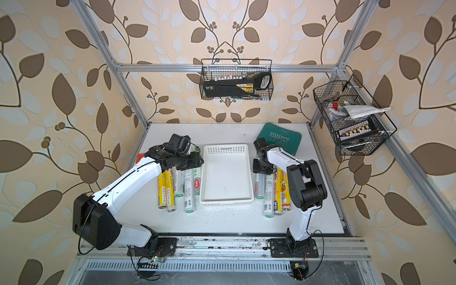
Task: Put the plastic wrap into the basket
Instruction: Pick up the plastic wrap from the center of the board, then place the plastic wrap in the basket.
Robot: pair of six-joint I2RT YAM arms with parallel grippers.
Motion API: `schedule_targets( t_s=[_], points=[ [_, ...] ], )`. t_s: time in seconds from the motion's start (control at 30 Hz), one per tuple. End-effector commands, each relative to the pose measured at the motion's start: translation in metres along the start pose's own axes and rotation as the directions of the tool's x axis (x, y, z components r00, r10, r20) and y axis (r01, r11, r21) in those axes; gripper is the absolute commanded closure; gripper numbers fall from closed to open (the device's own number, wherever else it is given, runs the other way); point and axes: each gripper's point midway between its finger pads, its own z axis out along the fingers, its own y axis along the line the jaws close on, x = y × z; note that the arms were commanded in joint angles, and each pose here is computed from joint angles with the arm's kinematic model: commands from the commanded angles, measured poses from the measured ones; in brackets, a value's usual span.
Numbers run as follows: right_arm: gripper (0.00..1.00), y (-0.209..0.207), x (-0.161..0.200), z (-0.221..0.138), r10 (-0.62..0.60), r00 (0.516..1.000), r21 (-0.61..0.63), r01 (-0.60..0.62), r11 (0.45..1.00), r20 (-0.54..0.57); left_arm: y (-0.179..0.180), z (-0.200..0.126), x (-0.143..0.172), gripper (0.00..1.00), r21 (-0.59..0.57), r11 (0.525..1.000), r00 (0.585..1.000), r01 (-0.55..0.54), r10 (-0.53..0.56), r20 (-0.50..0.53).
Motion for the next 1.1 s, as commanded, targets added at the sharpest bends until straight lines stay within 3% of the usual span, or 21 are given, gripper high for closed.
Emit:
schedule_targets(
  t_s=[0.0, 0.13, 0.3, 0.53, 0.7, 1.07],
  points=[
    [0.62, -0.009, -0.018, -0.048, -0.016, 0.995, 0.041, 0.012, 0.999, 0.097, -0.010, -0.026, -0.016, 0.39, 0.020, 1.000, 0.997, -0.015, 0.013, 0.080],
    [0.62, -0.002, -0.020, -0.082, -0.020, 0.990, -0.005, 0.021, 1.000, 0.139, -0.008, -0.031, -0.017, 0.39, 0.008, 1.000, 0.996, -0.019, 0.018, 0.089],
    [0.62, 0.031, -0.018, -0.119, -0.021, 0.986, -0.149, 0.046, 0.988, 0.164, -0.004, -0.038, -0.018, 0.34, -0.012, 1.000, 0.994, -0.016, 0.017, 0.103],
    [0.62, 0.094, -0.002, -0.148, -0.037, 0.985, -0.344, 0.094, 0.934, 0.166, 0.012, -0.045, -0.017, 0.14, -0.095, 0.996, 0.992, 0.003, 0.009, 0.126],
    [0.62, 0.123, 0.012, -0.146, -0.059, 0.988, -0.392, 0.111, 0.913, 0.143, 0.025, -0.052, -0.016, 0.02, -0.145, 0.989, 0.987, 0.011, 0.012, 0.158],
    [0.62, 0.138, 0.023, -0.100, -0.079, 0.994, -0.340, 0.100, 0.935, 0.076, 0.042, -0.069, -0.016, 0.01, -0.219, 0.976, 0.976, 0.013, 0.035, 0.214]
  ],
)
